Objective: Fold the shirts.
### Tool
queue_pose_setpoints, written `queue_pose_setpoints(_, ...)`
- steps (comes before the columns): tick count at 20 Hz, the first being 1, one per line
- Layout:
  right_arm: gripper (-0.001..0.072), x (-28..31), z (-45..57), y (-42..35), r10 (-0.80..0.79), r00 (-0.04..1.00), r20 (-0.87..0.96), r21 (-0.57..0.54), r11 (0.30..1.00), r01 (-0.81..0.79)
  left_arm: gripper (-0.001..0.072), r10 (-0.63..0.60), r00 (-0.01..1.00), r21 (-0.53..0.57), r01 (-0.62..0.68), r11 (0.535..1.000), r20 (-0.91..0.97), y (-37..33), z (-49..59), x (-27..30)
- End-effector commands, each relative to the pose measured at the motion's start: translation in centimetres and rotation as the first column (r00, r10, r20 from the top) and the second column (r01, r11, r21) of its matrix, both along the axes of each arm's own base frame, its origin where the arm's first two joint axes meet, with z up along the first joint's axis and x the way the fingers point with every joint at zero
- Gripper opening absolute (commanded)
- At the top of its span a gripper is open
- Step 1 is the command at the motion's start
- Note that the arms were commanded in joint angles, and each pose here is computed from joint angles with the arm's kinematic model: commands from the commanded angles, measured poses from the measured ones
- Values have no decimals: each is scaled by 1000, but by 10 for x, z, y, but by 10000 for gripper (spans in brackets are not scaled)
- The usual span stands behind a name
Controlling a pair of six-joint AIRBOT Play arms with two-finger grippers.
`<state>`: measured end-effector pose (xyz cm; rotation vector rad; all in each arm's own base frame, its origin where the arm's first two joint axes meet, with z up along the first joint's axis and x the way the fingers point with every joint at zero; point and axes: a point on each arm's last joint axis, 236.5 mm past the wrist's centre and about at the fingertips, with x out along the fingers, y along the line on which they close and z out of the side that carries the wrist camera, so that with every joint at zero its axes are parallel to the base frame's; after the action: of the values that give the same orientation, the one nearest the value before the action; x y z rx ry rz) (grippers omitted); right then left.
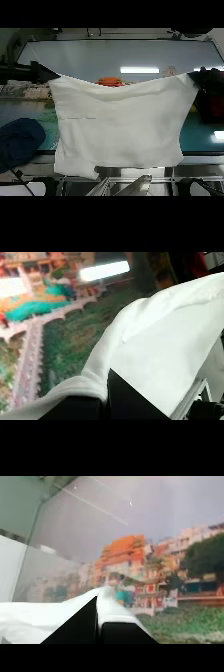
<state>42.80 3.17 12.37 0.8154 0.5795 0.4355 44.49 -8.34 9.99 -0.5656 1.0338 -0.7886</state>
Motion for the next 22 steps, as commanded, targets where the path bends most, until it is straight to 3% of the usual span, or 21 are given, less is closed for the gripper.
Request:
queue_pose_setpoints(1,13,38,-125,-2,-27,983,-182,67,997,40,12,-23,990,37,28,999,-138,2,-115,46)
queue_pose_setpoints(4,13,75,-166,-15,-31,978,-209,161,985,65,12,27,989,37,-22,999,-147,23,-152,86)
queue_pose_setpoints(9,13,132,-166,-27,8,987,-160,222,975,28,14,74,995,60,-70,996,-61,39,-157,129)
queue_pose_setpoints(12,13,149,-148,-41,10,994,-106,178,984,9,14,87,996,68,-85,994,-27,47,-143,135)
queue_pose_setpoints(15,14,137,-160,-50,42,982,-186,138,990,-17,13,90,993,57,-86,995,-72,55,-147,120)
queue_pose_setpoints(22,14,107,-189,-61,102,950,-296,59,994,-89,2,-23,982,0,24,1000,-187,45,-143,84)
